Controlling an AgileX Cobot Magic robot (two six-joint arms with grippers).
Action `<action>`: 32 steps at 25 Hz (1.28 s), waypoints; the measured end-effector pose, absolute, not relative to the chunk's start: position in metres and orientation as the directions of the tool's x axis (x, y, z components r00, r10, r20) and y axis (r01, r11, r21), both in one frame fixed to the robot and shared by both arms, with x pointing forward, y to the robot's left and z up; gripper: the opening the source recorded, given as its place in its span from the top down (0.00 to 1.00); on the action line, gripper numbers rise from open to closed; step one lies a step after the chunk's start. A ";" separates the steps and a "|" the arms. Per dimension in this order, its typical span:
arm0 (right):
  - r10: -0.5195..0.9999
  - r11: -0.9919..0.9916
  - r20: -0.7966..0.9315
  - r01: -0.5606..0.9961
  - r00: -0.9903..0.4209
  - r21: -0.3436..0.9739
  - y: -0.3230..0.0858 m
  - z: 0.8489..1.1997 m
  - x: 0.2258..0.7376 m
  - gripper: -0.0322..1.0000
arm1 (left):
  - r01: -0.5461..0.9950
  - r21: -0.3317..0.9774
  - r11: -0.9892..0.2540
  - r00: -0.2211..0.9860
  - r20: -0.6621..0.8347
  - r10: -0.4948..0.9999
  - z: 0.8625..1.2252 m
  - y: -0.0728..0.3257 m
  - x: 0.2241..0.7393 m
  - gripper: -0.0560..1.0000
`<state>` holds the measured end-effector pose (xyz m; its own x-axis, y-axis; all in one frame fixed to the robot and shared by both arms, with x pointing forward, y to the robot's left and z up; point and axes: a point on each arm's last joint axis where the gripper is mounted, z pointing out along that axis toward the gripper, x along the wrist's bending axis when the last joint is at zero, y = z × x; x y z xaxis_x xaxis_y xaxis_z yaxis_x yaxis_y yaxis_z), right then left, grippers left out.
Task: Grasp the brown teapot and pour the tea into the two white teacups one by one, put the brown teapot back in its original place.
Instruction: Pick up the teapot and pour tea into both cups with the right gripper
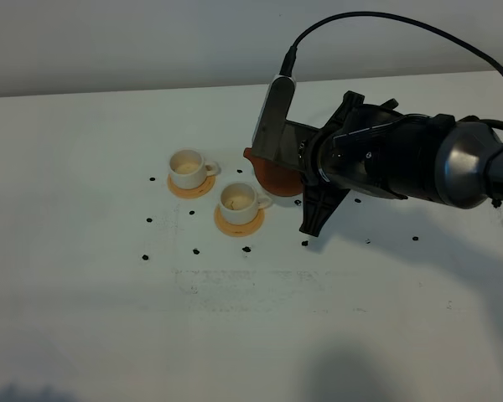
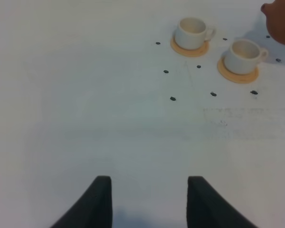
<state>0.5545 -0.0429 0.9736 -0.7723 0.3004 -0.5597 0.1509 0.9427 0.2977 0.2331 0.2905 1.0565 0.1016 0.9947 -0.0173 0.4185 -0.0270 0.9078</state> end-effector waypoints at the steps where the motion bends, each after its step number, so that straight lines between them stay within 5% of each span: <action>1: 0.293 0.945 -0.560 0.145 -0.775 0.294 -0.043 0.971 0.554 0.88 | 0.419 0.908 -0.027 0.102 -0.017 0.995 1.057 0.290 0.233 0.54; 32: 0.002 0.979 -0.726 -0.146 -0.688 0.140 -0.036 0.980 0.545 0.88 | 0.419 0.908 -0.027 0.102 -0.017 0.995 1.057 0.290 0.233 0.54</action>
